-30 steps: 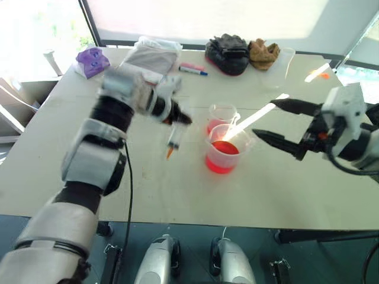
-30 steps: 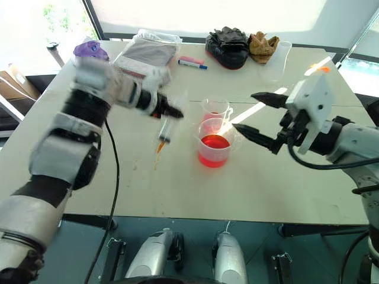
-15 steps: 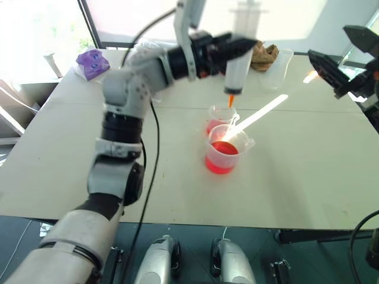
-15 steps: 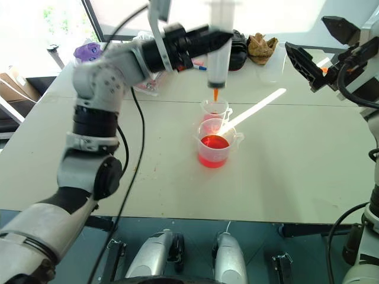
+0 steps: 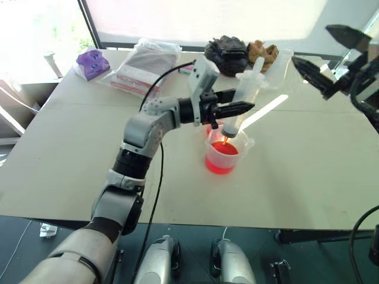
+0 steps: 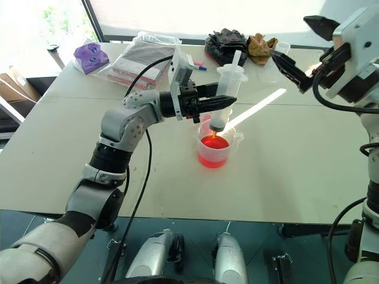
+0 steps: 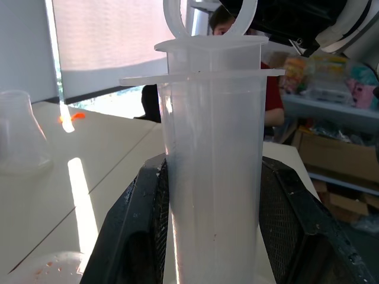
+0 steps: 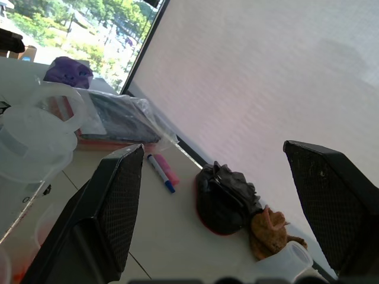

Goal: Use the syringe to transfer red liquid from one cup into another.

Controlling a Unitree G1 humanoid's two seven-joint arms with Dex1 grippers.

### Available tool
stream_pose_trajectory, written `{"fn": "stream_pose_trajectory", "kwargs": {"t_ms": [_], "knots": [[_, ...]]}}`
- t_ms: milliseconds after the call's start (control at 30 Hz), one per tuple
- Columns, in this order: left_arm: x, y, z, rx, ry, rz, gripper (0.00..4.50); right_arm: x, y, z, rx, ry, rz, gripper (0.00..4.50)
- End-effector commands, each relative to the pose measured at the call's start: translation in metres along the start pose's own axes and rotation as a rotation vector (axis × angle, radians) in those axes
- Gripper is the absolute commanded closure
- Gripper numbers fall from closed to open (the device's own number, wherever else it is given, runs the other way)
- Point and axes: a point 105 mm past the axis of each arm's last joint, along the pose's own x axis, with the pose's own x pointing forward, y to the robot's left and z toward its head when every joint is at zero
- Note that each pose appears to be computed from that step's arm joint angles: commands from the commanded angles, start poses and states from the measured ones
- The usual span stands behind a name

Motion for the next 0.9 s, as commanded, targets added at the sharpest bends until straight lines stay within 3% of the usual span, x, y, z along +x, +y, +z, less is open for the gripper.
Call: {"fn": "stream_pose_trajectory", "kwargs": {"t_ms": [33, 633, 900], "knots": [[0.002, -0.004, 0.007, 0.053, -0.026, -0.022, 2.88, 0.003, 0.008, 0.010, -0.015, -0.049, 0.035, 0.57], [0.010, -0.012, -0.025, 0.040, 0.038, -0.083, 2.88, 0.019, 0.048, 0.002, 0.089, -0.088, 0.160, 0.57], [0.011, -0.002, -0.046, 0.062, 0.088, -0.061, 2.88, 0.026, 0.071, -0.014, 0.093, -0.049, 0.214, 0.57]]}}
